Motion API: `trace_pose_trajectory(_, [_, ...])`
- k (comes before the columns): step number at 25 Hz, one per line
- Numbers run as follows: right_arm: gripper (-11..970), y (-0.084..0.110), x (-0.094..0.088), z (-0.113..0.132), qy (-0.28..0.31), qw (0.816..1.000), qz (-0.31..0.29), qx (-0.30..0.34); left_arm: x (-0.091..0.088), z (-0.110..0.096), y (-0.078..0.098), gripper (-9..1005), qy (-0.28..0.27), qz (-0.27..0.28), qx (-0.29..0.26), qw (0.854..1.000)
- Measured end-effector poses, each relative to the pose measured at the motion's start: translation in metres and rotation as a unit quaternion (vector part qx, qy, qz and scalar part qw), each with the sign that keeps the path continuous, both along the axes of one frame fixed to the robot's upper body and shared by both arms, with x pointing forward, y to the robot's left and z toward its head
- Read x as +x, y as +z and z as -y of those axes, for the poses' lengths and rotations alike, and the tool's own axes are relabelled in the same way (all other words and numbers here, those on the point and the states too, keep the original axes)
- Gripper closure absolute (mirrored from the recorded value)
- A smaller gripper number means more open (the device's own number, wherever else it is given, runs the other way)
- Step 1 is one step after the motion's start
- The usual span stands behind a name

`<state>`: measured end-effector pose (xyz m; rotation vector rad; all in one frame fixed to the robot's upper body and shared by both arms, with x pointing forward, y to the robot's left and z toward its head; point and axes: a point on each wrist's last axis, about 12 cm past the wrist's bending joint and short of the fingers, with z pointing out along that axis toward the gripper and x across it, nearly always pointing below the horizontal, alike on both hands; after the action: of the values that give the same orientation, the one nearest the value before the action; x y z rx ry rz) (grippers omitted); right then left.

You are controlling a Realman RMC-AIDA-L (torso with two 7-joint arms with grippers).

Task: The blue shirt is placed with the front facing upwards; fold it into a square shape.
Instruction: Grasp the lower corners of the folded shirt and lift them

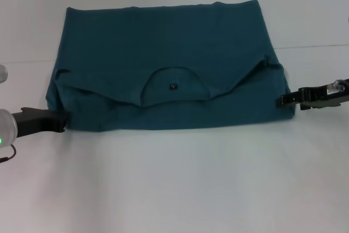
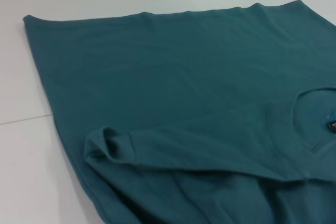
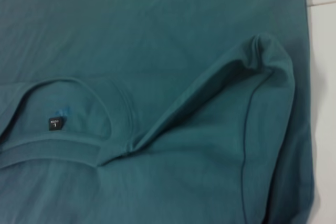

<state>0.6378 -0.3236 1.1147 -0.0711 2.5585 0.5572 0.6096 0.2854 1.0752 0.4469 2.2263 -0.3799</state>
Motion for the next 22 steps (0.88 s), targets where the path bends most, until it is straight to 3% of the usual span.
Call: trace_pose_trajectory(22, [184, -0.015, 0.006, -0.018, -0.015, 1.000, 0.011, -0.006, -0.001, 0.001, -0.002, 974, -0.001, -0.002, 0.000, 1.000])
